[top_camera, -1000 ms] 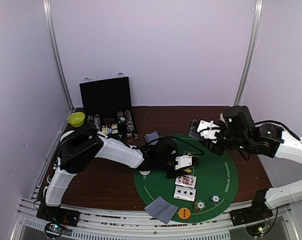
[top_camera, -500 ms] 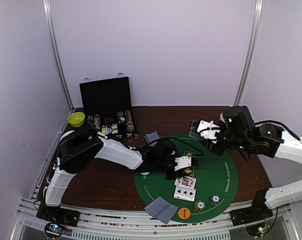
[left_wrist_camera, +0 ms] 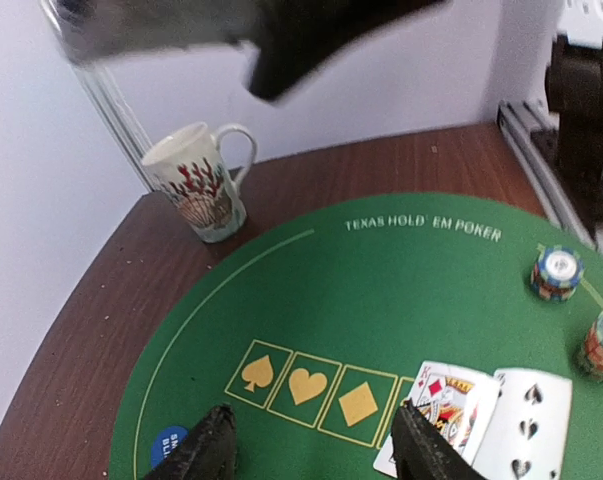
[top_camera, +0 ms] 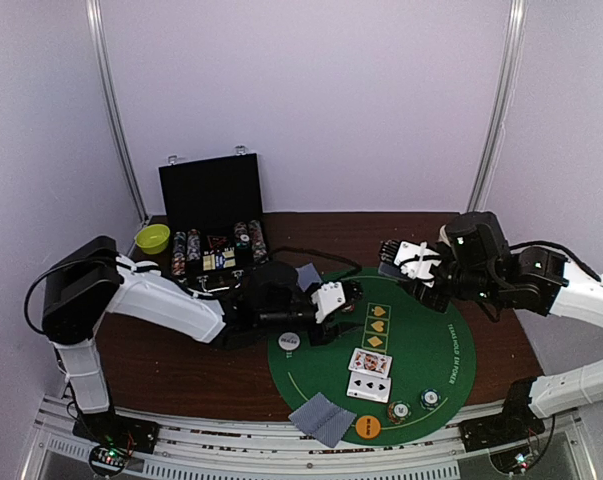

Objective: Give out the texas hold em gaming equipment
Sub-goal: Pick up the poker card from the face-down deck piles.

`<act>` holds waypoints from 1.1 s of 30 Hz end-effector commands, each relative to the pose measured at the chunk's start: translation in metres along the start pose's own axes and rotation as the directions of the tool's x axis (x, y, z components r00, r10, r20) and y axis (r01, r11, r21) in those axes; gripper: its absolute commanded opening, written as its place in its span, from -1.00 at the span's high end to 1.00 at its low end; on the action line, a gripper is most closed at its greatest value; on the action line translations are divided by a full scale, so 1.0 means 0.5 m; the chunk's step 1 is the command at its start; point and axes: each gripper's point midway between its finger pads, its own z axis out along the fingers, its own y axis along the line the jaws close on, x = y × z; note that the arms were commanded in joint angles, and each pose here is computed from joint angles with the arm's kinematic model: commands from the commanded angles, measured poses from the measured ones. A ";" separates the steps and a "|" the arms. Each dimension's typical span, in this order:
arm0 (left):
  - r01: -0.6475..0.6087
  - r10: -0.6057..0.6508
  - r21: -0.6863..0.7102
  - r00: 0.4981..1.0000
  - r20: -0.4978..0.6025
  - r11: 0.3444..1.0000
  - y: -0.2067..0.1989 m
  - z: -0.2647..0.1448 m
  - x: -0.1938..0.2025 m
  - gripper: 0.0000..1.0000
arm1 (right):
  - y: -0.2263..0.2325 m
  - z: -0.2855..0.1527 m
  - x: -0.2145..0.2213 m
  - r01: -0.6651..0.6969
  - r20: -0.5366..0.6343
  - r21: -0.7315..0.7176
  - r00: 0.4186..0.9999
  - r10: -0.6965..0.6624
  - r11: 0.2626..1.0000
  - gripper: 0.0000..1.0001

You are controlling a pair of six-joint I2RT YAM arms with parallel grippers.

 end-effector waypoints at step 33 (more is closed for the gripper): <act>0.553 -0.564 0.166 0.825 0.026 0.817 0.129 -0.059 -0.247 -0.44 | 0.038 -0.010 -0.104 0.007 0.150 -0.100 0.989 0.008 0.995 0.13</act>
